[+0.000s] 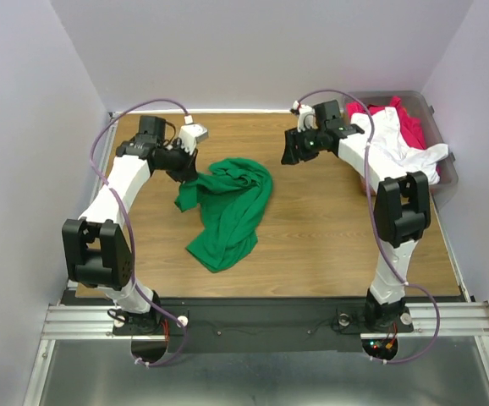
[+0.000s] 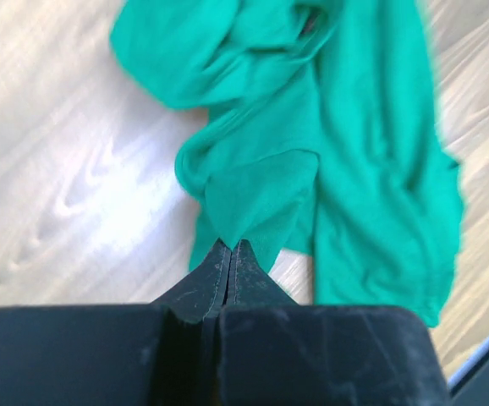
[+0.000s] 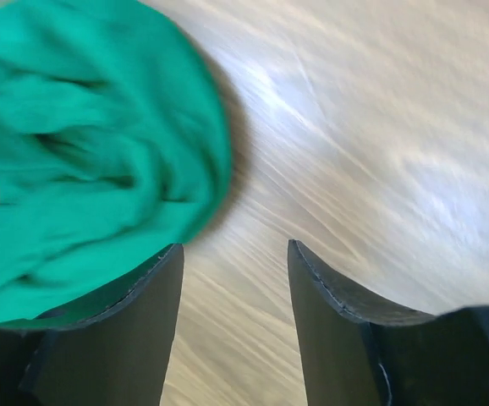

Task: Fold and stack the t-shirts
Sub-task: Move the tshirt to the center of the board, then flatten the tshirt out

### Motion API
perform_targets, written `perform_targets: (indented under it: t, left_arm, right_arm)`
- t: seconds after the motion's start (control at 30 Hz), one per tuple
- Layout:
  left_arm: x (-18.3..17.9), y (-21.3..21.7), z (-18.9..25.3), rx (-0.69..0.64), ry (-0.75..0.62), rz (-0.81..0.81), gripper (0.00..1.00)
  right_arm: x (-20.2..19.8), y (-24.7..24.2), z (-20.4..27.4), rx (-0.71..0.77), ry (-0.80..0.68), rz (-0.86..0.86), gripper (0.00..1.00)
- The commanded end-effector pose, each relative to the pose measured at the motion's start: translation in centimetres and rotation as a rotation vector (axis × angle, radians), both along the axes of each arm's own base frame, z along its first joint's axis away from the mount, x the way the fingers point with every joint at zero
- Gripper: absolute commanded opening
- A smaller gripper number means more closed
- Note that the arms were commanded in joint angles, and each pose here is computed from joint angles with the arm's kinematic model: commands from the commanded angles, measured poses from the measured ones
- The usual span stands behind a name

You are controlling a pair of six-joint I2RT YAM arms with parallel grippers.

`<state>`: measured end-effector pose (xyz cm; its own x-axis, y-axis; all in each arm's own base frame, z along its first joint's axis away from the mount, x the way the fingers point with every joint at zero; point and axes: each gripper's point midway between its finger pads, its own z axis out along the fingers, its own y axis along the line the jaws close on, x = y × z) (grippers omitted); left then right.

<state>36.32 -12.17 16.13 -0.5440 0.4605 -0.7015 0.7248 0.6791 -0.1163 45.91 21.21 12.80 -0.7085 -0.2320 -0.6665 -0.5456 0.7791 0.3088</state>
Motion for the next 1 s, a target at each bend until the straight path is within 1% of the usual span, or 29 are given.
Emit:
perform_targets:
  t: [0.0, 0.03, 0.07, 0.13, 0.17, 0.23, 0.27, 0.3, 0.33, 0.4, 0.43, 0.6, 0.67, 0.7, 0.73, 0.77, 0.87, 0.9, 0.93, 0.97]
  left_arm:
    - [-1.0, -1.4, 4.7, -0.076, -0.030, -0.064, 0.00]
    - [-0.9, -1.5, 5.3, -0.081, -0.035, -0.063, 0.00]
    - [-0.4, -1.7, 7.0, -0.095, -0.069, -0.061, 0.00]
    - [0.2, -1.9, 8.8, -0.114, -0.098, -0.048, 0.00]
    - [0.7, -2.0, 10.8, -0.131, -0.135, -0.037, 0.00]
    - [1.5, -2.2, 12.3, -0.151, -0.156, -0.029, 0.00]
    - [1.9, -2.3, 13.9, -0.162, -0.187, -0.022, 0.00]
    - [2.4, -2.2, 14.0, -0.169, -0.178, 0.001, 0.00]
    - [2.8, -2.3, 14.9, -0.176, -0.195, 0.005, 0.00]
    - [3.5, -2.0, 14.6, -0.172, -0.183, 0.035, 0.00]
    - [3.9, -1.8, 14.5, -0.169, -0.183, 0.049, 0.00]
    - [5.2, -0.6, 12.6, -0.184, -0.142, 0.121, 0.00]
    - [5.5, 0.3, 11.8, -0.182, -0.127, 0.154, 0.00]
    - [5.6, 0.6, 11.5, -0.181, -0.124, 0.165, 0.00]
    - [5.7, 0.9, 11.4, -0.185, -0.122, 0.172, 0.00]
    - [5.7, 1.5, 10.9, -0.181, -0.111, 0.186, 0.00]
    - [5.5, 2.1, 10.0, -0.165, -0.096, 0.196, 0.00]
    - [5.5, 2.2, 9.8, -0.160, -0.094, 0.199, 0.00]
    - [5.4, 2.3, 9.6, -0.157, -0.096, 0.199, 0.00]
    - [5.2, 2.3, 9.4, -0.156, -0.092, 0.200, 0.00]
  right_arm:
    - [-2.2, 3.8, 7.6, 0.159, -0.077, 0.153, 0.58]
    - [-2.7, 4.5, 7.4, 0.162, -0.063, 0.171, 0.59]
    - [-3.6, 5.8, 6.5, 0.159, -0.034, 0.206, 0.63]
    - [-5.2, 6.9, 5.0, 0.162, 0.036, 0.237, 0.66]
    - [-6.2, 7.8, 4.2, 0.166, 0.073, 0.254, 0.68]
    - [-8.3, 8.4, 1.6, 0.166, 0.166, 0.276, 0.70]
    - [-9.5, 8.8, 0.6, 0.164, 0.204, 0.287, 0.71]
    - [-11.0, 9.0, -0.7, 0.166, 0.257, 0.307, 0.77]
    - [-12.2, 9.5, -1.4, 0.160, 0.281, 0.327, 0.78]
    - [-13.9, 10.2, -2.3, 0.162, 0.318, 0.363, 0.79]
    - [-15.5, 10.9, -3.3, 0.153, 0.352, 0.393, 0.80]
    - [-18.7, 13.9, -5.2, 0.160, 0.414, 0.494, 0.83]
    - [-19.6, 14.7, -6.2, 0.151, 0.436, 0.519, 0.81]
    - [-19.8, 15.1, -6.9, 0.161, 0.461, 0.525, 0.78]
    - [-19.9, 15.2, -7.0, 0.174, 0.488, 0.513, 0.75]
    - [-19.7, 15.6, -6.7, 0.189, 0.489, 0.513, 0.67]
    - [-19.5, 16.4, -4.7, 0.248, 0.459, 0.517, 0.57]
    - [-19.4, 16.8, -3.8, 0.265, 0.437, 0.521, 0.51]
    - [-19.2, 17.3, -1.7, 0.301, 0.384, 0.537, 0.49]
    - [-19.8, 17.8, -0.7, 0.320, 0.384, 0.545, 0.46]
